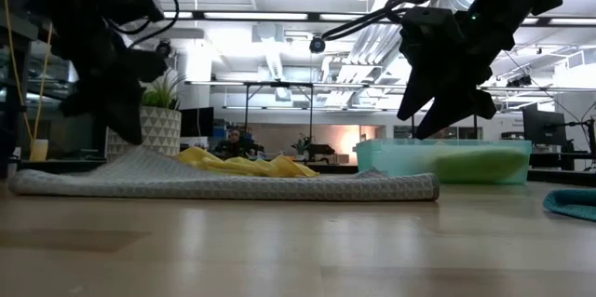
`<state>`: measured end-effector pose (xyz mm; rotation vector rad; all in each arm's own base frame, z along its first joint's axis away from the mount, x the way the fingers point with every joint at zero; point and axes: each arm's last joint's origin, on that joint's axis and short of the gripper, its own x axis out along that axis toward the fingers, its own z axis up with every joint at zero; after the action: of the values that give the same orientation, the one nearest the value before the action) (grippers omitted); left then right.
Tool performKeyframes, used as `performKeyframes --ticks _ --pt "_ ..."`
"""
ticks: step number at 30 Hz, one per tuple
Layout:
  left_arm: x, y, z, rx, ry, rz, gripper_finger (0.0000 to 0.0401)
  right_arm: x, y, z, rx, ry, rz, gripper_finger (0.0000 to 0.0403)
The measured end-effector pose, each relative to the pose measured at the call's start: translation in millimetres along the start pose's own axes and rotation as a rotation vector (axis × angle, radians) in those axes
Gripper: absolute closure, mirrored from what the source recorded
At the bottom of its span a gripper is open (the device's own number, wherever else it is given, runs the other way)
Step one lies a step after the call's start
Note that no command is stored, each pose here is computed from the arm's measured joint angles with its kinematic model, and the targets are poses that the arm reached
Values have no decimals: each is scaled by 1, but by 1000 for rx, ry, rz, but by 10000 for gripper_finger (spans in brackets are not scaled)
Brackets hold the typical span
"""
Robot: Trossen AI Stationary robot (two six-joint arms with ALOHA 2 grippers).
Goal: Fold microfiber towels
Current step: Fold the gray towel
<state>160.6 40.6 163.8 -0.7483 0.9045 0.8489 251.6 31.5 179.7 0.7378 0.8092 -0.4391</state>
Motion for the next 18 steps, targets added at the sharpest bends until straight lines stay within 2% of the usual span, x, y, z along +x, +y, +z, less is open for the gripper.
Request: performKeyframes --ticks 3,10,18 --pt "3 3 1 -6 -38 63 401 0 0 0 1 -15 -11 182" --pt "9 3 5 29 -61 94 396 0 0 1 3 -28 -13 182" --pt "16 1 4 47 -45 112 372 0 1 2 5 -34 -5 182"
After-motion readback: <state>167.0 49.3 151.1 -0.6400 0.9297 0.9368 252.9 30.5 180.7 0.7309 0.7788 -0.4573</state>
